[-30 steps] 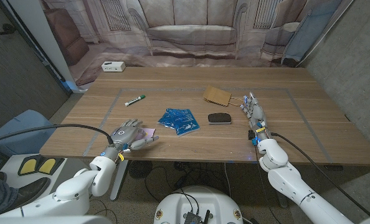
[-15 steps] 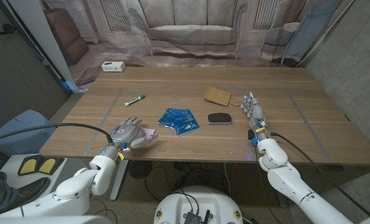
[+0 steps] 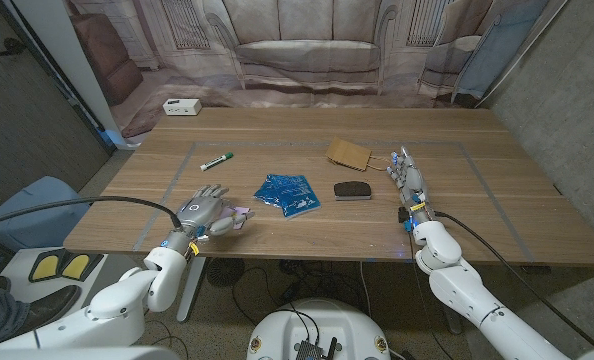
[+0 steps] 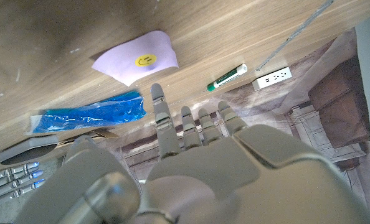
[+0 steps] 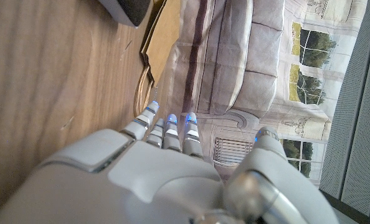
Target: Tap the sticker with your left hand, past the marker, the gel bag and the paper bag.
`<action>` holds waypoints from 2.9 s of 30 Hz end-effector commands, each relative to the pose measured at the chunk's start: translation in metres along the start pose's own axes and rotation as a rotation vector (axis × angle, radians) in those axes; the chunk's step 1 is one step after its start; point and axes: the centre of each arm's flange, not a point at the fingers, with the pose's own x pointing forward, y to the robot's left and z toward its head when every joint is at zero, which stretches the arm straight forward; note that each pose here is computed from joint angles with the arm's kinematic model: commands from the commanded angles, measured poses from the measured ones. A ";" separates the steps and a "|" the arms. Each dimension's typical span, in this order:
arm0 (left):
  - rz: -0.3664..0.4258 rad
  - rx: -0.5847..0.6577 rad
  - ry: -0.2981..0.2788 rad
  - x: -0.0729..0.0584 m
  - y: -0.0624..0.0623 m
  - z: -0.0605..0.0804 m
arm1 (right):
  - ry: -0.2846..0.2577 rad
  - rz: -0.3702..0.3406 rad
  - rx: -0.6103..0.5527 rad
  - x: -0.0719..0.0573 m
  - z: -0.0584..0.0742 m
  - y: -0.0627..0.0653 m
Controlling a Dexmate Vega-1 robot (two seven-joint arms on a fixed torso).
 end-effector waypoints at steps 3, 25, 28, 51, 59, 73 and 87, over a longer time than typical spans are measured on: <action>0.027 -0.029 -0.008 0.000 0.002 -0.003 | -0.003 0.003 -0.003 0.003 0.001 0.002; 0.102 -0.082 0.009 0.001 0.020 -0.009 | -0.008 0.010 0.001 0.001 0.001 0.004; 0.109 -0.100 0.006 0.003 0.023 -0.009 | -0.010 0.008 0.006 -0.001 0.000 0.004; 0.156 -0.342 -0.006 0.023 0.037 -0.010 | -0.023 0.015 -0.003 -0.007 -0.002 0.005; 0.160 -0.432 -0.019 0.031 0.042 -0.011 | -0.053 0.014 -0.012 -0.011 0.007 0.002; 0.170 -0.634 -0.035 0.042 0.039 -0.015 | -0.066 0.020 -0.020 -0.015 0.016 -0.001; 0.127 -0.889 -0.101 0.063 0.025 0.007 | -0.091 0.047 -0.018 -0.023 0.028 -0.015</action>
